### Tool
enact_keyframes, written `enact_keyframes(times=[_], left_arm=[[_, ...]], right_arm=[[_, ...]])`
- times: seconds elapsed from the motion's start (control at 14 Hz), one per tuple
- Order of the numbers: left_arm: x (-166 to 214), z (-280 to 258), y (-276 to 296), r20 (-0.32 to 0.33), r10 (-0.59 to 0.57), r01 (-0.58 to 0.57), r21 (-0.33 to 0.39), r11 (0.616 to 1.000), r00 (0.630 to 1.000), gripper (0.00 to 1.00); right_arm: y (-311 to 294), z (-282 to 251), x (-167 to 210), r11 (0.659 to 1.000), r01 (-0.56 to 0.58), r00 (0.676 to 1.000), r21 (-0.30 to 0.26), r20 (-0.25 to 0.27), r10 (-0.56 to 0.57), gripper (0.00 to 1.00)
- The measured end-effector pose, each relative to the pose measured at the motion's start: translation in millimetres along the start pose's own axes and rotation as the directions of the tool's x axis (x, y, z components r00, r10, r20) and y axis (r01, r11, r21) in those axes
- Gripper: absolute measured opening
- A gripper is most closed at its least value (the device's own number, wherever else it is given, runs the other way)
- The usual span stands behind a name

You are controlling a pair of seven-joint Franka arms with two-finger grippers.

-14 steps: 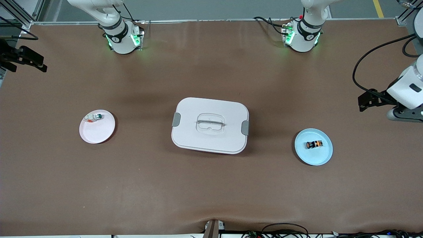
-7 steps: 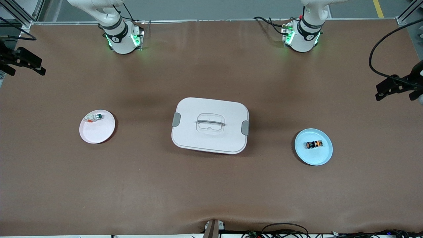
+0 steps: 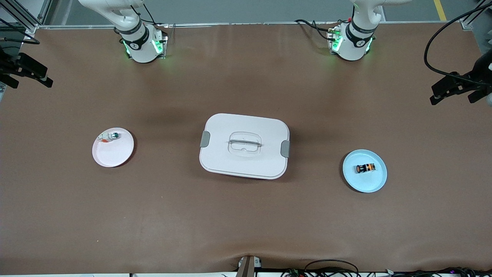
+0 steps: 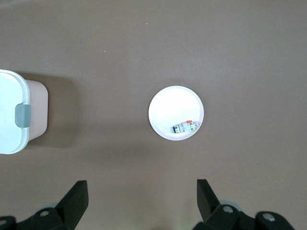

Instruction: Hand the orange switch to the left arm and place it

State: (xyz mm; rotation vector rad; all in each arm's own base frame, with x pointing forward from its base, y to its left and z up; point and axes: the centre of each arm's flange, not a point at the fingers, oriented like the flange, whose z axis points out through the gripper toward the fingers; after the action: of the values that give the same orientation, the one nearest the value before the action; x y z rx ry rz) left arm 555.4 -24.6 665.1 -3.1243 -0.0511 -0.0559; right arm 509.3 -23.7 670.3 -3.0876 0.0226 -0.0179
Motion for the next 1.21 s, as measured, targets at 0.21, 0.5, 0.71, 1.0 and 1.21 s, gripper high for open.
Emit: enact_keyframes(times=[0.21, 0.5, 0.71, 1.0, 1.21], left_arm=[[-7.1, -5.0, 1.4, 0.014, 0.002, -0.002, -0.001, 1.000, 1.000, 1.00], [-15.3, -6.0, 10.8, 0.024, 0.018, -0.018, -0.001, 1.000, 1.000, 1.00], [-19.3, -4.8, 21.2, 0.028, 0.015, -0.015, 0.000, 1.000, 0.999, 1.00], [-21.0, -3.3, 33.1, 0.032, 0.018, -0.018, 0.001, 1.000, 0.999, 1.00], [-20.9, -1.0, 33.2, 0.037, 0.018, -0.018, 0.002, 1.000, 0.999, 1.00]], right_arm=[[-0.1, -1.8, -1.1, 1.000, 0.000, 1.000, 0.000, -0.003, 0.000, 1.00], [0.0, -1.7, -1.1, 1.000, 0.000, 1.000, 0.000, -0.003, 0.000, 1.00], [0.0, -1.7, -1.2, 1.000, 0.000, 1.000, 0.000, -0.003, 0.000, 1.00], [0.0, -1.2, -1.4, 1.000, 0.000, 1.000, 0.000, 0.000, 0.000, 1.00], [0.0, -0.8, -1.6, 1.000, 0.000, 1.000, 0.000, 0.002, 0.000, 1.00]])
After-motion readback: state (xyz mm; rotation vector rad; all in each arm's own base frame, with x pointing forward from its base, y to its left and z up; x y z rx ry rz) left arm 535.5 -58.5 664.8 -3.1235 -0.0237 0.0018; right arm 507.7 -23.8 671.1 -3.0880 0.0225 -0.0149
